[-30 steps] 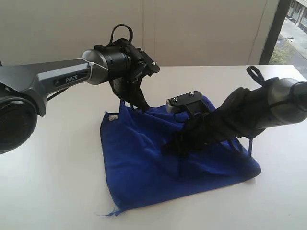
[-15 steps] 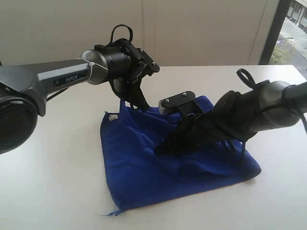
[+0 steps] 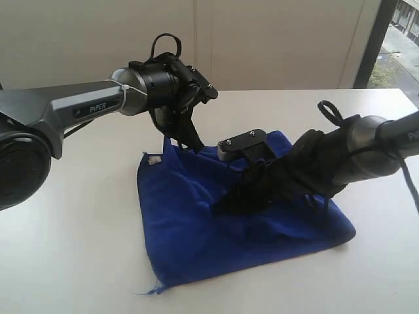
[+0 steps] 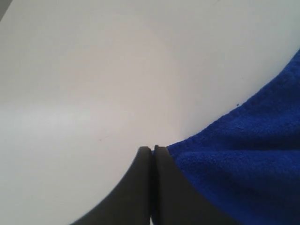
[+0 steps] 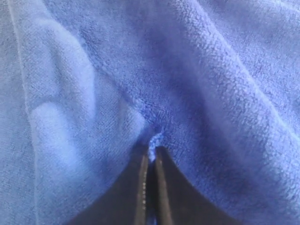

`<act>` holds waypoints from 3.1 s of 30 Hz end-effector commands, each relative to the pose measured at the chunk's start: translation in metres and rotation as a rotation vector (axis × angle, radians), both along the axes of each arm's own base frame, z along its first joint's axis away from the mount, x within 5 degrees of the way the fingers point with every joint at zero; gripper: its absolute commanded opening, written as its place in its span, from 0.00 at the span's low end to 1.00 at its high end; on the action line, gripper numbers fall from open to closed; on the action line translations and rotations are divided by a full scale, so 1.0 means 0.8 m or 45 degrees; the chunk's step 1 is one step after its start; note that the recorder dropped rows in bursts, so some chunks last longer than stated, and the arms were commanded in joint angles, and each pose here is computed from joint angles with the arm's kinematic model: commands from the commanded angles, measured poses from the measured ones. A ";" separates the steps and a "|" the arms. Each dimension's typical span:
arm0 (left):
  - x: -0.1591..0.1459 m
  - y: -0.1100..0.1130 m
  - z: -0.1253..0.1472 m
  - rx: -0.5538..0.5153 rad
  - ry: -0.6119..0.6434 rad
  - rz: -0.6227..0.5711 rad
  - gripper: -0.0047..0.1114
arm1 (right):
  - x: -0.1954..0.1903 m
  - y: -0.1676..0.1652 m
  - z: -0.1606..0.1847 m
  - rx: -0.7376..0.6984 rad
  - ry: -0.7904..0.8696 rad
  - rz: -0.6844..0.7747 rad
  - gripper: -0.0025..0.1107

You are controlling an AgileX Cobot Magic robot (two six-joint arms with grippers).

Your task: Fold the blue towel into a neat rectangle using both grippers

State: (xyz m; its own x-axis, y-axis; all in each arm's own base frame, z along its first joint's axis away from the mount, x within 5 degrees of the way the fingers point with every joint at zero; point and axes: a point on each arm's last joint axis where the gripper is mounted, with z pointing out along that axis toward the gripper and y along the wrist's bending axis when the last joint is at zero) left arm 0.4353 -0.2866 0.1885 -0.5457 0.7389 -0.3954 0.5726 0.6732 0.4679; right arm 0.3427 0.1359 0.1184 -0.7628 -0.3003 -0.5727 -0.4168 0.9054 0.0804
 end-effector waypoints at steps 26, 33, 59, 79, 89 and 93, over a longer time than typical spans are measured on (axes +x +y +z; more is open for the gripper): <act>-0.002 0.007 0.008 0.045 0.014 0.041 0.04 | -0.012 0.006 0.041 0.057 -0.034 0.096 0.04; -0.002 0.007 0.008 0.045 0.014 0.041 0.04 | -0.012 0.005 0.041 0.056 -0.036 0.095 0.22; -0.002 0.007 0.008 0.052 0.008 0.039 0.04 | -0.015 0.020 0.025 0.047 -0.003 0.115 0.02; -0.008 0.021 0.045 0.149 -0.034 0.051 0.04 | -0.053 0.058 0.080 0.159 -0.008 0.335 0.02; -0.007 0.033 0.045 0.222 -0.003 0.071 0.04 | -0.074 0.090 0.080 0.163 -0.006 0.431 0.02; 0.000 0.045 0.044 0.223 0.004 0.102 0.04 | -0.081 0.099 0.080 0.164 -0.002 0.464 0.02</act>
